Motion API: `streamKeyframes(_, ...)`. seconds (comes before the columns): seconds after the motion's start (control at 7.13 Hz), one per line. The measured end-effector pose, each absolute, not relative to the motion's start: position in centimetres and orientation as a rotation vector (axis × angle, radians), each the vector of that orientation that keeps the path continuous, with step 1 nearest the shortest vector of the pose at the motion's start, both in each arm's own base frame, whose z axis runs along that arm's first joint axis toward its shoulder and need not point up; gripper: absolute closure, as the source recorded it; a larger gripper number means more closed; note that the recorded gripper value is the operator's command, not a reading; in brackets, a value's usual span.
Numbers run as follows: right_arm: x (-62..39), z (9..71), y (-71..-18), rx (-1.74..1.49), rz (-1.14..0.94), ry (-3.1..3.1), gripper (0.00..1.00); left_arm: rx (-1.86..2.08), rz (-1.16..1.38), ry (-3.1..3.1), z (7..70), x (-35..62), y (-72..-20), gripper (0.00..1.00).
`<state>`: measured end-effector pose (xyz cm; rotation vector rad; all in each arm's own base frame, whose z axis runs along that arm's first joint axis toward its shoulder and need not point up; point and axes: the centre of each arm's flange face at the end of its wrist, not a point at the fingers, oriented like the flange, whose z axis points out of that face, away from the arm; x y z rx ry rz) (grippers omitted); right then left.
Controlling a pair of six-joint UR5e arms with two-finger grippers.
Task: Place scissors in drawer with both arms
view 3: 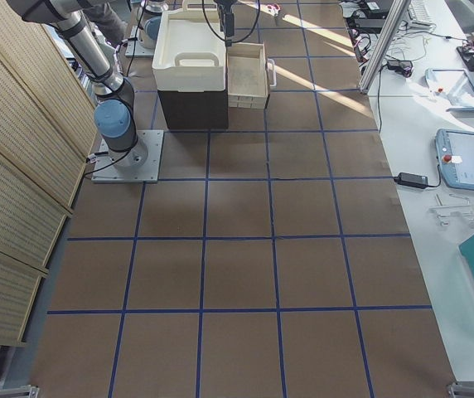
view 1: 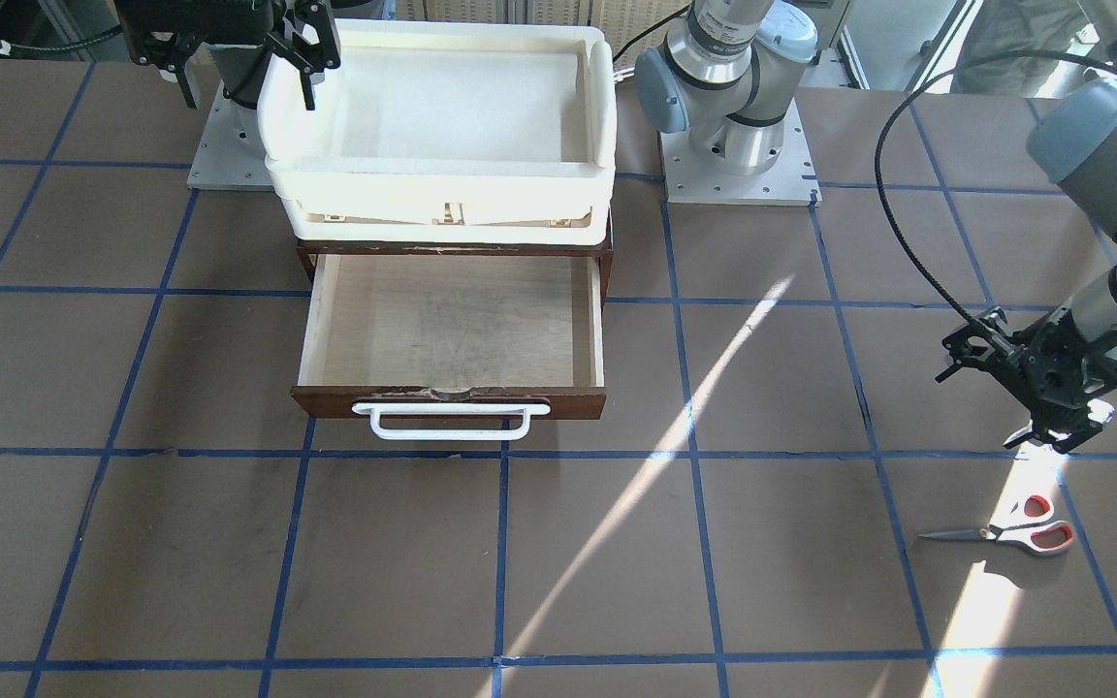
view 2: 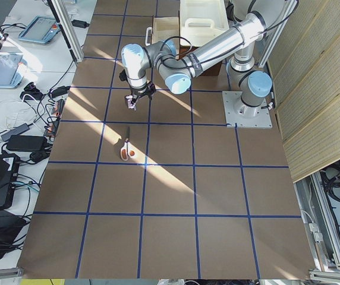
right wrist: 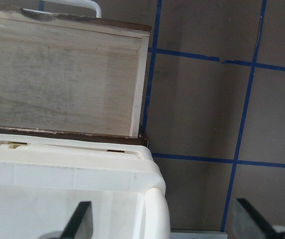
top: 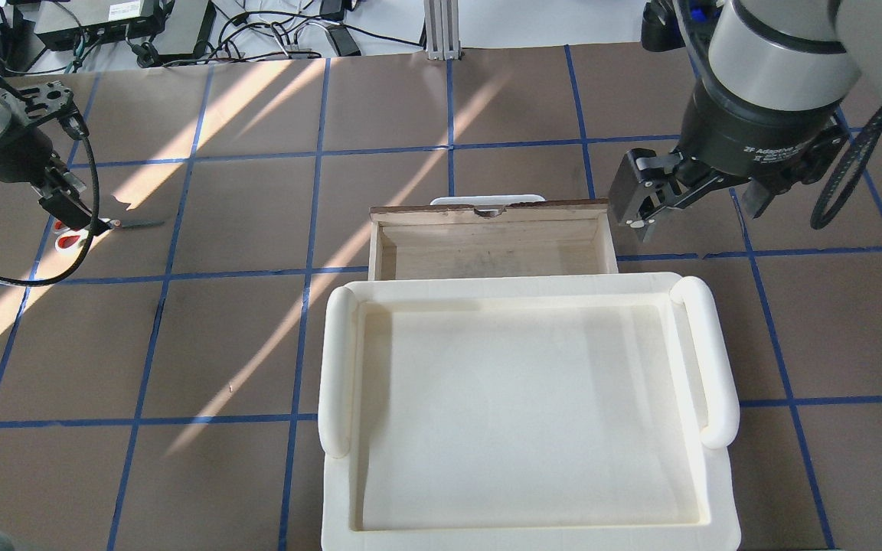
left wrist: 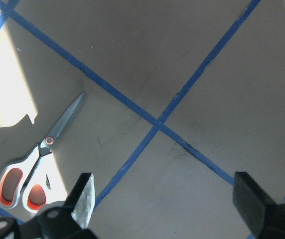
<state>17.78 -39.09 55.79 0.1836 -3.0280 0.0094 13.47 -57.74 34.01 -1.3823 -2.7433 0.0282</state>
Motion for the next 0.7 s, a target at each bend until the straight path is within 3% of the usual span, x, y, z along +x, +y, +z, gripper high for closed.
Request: streamKeyframes(0.7, 18.4, 55.2, -41.7, 0.005, 0.082, -3.169, 0.0, -1.594, 0.041, -2.659, 31.4, 16.5, -58.9, 0.0)
